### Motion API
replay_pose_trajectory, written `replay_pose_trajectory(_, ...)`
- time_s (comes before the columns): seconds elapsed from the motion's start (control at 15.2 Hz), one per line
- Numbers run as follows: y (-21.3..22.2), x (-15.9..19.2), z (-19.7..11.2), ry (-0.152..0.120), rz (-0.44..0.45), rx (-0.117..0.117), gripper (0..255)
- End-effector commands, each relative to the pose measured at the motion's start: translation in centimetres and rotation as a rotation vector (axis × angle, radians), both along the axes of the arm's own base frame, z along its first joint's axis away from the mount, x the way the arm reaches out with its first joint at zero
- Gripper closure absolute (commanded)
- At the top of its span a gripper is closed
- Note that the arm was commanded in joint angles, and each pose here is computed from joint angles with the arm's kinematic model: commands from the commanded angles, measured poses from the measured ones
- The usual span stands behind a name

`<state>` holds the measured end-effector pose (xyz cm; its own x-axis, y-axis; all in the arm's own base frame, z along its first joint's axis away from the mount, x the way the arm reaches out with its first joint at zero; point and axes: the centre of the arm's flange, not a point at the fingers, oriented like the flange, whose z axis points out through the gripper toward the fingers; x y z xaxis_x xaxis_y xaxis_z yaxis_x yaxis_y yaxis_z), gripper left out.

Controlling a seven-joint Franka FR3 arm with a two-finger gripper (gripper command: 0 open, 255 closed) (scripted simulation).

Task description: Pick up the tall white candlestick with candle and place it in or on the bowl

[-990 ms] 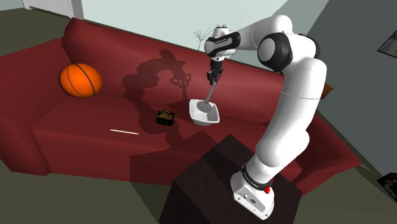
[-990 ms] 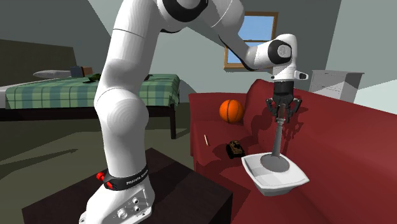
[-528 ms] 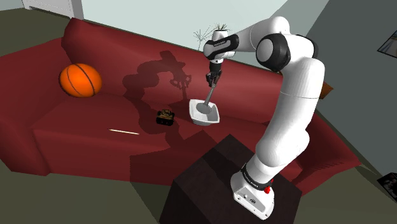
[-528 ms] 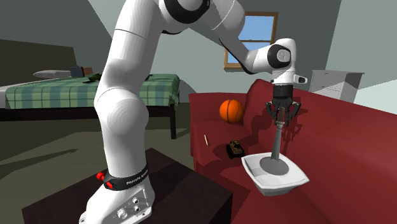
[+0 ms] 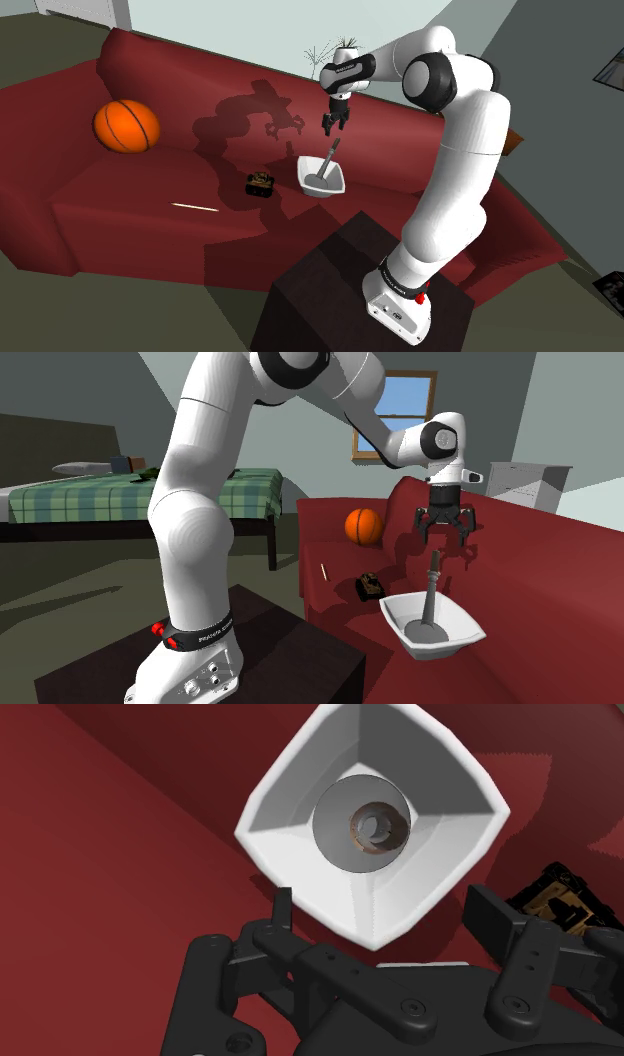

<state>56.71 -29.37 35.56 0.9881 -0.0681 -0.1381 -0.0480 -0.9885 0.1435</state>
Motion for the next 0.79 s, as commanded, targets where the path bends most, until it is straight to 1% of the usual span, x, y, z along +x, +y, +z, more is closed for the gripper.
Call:
replay_pose_trajectory(0.0, 0.2, 0.2, 1.3, 0.000, 0.000, 0.000, 0)
replay_pose_trajectory(0.2, 0.7, 0.7, 4.9, 0.000, 0.000, 0.000, 0)
replay_pose_trajectory(0.73, 0.7, 0.7, 4.9, 0.000, 0.000, 0.000, 0)
